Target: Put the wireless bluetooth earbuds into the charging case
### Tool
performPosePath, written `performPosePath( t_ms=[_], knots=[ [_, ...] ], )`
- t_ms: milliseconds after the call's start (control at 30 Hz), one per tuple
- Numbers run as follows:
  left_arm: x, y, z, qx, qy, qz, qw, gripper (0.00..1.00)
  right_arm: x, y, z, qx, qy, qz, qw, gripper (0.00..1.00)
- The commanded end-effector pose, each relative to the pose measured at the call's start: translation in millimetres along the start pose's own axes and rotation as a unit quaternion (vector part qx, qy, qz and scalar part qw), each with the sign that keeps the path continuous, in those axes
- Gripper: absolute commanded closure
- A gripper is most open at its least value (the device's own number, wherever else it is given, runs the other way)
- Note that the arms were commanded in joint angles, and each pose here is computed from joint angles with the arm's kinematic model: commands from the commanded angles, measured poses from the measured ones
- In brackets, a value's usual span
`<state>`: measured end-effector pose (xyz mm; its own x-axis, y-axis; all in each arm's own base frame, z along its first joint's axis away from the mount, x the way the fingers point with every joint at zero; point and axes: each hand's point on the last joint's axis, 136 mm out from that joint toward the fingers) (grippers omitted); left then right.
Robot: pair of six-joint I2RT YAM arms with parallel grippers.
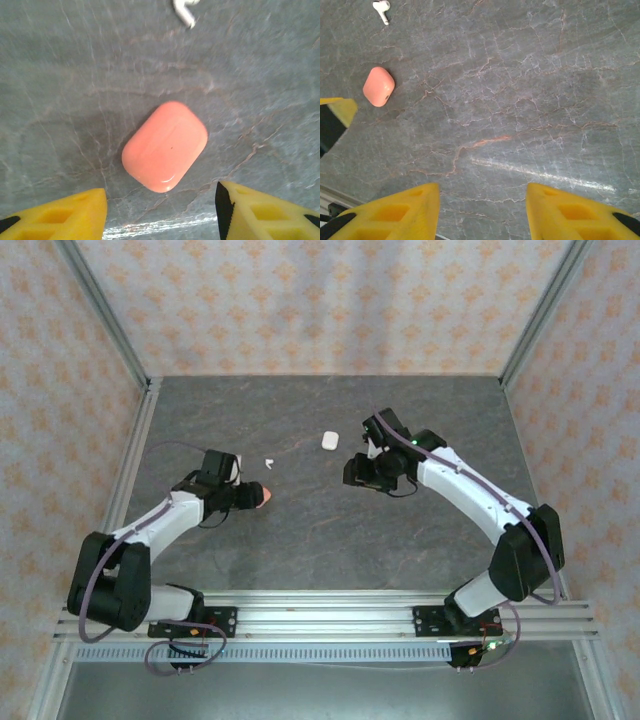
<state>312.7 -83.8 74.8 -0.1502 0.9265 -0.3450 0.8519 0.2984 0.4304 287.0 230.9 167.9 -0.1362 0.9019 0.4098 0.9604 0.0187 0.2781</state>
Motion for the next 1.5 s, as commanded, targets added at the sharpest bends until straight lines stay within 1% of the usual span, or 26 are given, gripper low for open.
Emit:
performPosePath(
  t_ms=[0,133,267,367,433,533,567,700,833,1000,1233,1467],
  knots=[
    [1.6,17.9,-19.2,-0.015,0.026,0.027,0.999,0.41,-2.7,13.2,-4.4,-0.020,-0.019,0.001,1.000,0.50],
    [-19.0,39.5,-20.9,-0.024,0.012,0.028,0.999,0.41,-10.1,17.4,-7.6,-0.037,-0.037,0.009,0.999,0.50],
    [-53.7,56.4,-4.8,-0.006,0.016,0.061,0.998,0.41,-23.0,13.8,-12.1,-0.052,-0.051,0.029,0.997,0.49],
    [-87.4,63.4,18.1,0.012,0.016,0.094,0.995,0.39,-36.9,5.9,-15.3,-0.059,-0.059,0.050,0.995,0.49],
    [-116.7,69.0,33.7,0.018,0.007,0.112,0.994,0.39,-47.4,0.6,-18.6,-0.066,-0.063,0.067,0.994,0.49],
    [-151.5,74.0,57.9,0.026,0.008,0.136,0.990,0.39,-62.4,-7.4,-23.8,-0.077,-0.067,0.092,0.991,0.49],
    [-155.3,70.9,72.3,0.036,0.019,0.141,0.989,0.39,-66.8,-9.4,-25.5,-0.081,-0.068,0.099,0.989,0.49],
    [-180.4,79.4,103.9,0.038,0.037,0.155,0.986,0.38,-82.3,-17.1,-32.7,-0.096,-0.073,0.123,0.985,0.48],
    [-186.3,83.8,131.0,0.045,0.054,0.160,0.985,0.38,-95.4,-22.1,-37.2,-0.107,-0.081,0.139,0.981,0.48],
    [-190.8,90.3,153.6,0.055,0.067,0.174,0.981,0.37,-103.6,-21.4,-36.4,-0.111,-0.084,0.151,0.979,0.48],
    [-187.0,97.0,170.8,0.056,0.096,0.190,0.975,0.36,-103.6,-16.3,-34.4,-0.108,-0.084,0.144,0.980,0.48],
    [-183.8,99.5,172.2,0.054,0.107,0.199,0.973,0.35,-102.5,-12.5,-33.8,-0.108,-0.083,0.141,0.981,0.48]
  ],
)
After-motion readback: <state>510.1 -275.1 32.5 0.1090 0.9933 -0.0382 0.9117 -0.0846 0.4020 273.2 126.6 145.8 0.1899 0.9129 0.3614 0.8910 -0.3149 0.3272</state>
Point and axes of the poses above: each hand's point on the last joint's axis, 136 mm out from that joint toward the fingers, its own z axis out along the fingers, its own x axis along the line the jaws close on, y = z × x, and after that the axes turned 6 degrees about -z, right-handed
